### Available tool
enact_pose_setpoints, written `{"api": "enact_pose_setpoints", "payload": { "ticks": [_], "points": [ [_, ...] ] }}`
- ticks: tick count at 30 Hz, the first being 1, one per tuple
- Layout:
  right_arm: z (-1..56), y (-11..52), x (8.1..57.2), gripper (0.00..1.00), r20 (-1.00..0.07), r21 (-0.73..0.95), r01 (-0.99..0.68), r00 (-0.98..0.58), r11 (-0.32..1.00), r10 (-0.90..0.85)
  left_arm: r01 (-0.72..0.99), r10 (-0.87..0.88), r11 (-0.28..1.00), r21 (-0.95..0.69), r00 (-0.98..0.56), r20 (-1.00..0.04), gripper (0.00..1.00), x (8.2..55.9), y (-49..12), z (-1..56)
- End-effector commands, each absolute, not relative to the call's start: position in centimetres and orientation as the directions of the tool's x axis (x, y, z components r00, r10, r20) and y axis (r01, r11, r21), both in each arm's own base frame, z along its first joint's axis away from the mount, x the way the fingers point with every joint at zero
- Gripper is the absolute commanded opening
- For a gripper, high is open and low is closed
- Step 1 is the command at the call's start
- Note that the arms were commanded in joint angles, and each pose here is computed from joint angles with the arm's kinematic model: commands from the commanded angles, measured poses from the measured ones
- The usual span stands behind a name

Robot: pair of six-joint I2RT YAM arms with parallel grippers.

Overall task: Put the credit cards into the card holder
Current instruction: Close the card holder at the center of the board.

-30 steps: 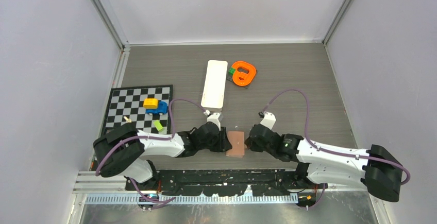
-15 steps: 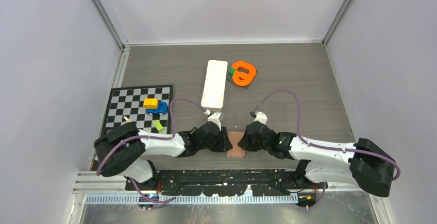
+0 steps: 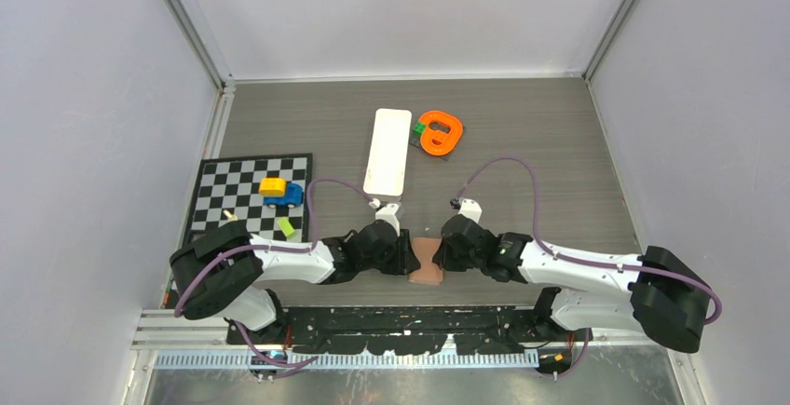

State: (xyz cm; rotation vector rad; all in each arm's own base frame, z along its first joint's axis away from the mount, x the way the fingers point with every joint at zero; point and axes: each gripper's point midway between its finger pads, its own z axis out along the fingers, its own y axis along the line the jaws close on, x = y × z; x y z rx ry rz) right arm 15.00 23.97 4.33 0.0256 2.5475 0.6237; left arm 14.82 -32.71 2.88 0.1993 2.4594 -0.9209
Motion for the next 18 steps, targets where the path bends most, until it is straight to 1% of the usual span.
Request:
{"api": "enact_pose_setpoints", "payload": {
  "ticks": [1,18],
  "points": [
    [4.8,24.0,15.7,0.00,-0.497,0.407,-0.102,-0.859,0.908,0.127,0.294,0.009,0.797,-0.527,-0.879,-0.477,0.35,14.1,-31.7,1.1],
    [4.7,25.0,16.3,0.00,-0.501,0.405,-0.118,-0.858,0.907,0.112,0.297,0.013,0.798,-0.525,-0.878,-0.478,0.35,14.0,-31.6,1.2]
  ]
}}
